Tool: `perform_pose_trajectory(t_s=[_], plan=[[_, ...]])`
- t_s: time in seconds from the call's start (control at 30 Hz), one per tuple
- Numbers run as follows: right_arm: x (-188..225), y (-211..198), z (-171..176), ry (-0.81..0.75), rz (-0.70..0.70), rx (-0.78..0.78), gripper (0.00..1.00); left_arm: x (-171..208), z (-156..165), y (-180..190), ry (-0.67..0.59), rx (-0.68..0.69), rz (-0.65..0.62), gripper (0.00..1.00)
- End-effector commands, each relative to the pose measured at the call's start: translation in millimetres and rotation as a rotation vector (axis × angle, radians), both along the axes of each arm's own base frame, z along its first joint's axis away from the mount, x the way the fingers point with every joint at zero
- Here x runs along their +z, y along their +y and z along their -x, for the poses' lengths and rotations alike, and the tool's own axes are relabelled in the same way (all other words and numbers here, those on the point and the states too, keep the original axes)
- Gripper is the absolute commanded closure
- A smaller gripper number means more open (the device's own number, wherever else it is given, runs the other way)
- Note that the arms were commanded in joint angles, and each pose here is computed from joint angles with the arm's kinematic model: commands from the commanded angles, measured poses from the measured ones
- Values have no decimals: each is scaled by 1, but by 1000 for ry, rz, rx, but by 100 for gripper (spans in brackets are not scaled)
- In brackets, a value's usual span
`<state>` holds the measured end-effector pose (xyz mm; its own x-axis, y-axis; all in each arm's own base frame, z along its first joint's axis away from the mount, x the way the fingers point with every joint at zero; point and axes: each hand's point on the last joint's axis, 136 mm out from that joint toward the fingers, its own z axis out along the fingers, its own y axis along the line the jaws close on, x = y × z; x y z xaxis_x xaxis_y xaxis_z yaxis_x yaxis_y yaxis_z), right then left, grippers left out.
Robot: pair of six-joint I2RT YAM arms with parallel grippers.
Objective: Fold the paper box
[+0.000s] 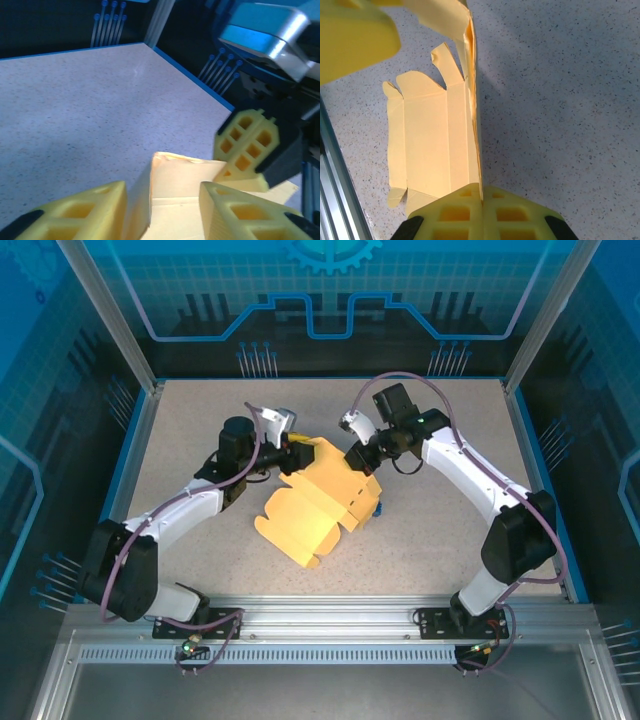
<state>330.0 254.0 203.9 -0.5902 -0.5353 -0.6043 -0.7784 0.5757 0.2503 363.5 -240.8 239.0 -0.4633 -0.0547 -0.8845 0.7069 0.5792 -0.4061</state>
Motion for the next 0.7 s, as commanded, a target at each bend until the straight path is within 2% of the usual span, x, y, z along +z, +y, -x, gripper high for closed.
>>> perform_pose_trajectory(t_s=[0.0, 0.1, 0.27, 0.67], plan=[[3, 5, -2, 6, -5, -14, 100, 13, 11, -11, -2, -108, 53, 62], [4, 5, -6, 3, -7, -35, 100, 10, 17, -16, 18, -139, 65, 64], [4, 10, -6, 8, -29, -35, 100, 0, 20, -24, 35, -158, 61, 59], [1, 6, 1, -32, 7, 3, 100, -4, 12, -6, 17, -46, 13, 49]])
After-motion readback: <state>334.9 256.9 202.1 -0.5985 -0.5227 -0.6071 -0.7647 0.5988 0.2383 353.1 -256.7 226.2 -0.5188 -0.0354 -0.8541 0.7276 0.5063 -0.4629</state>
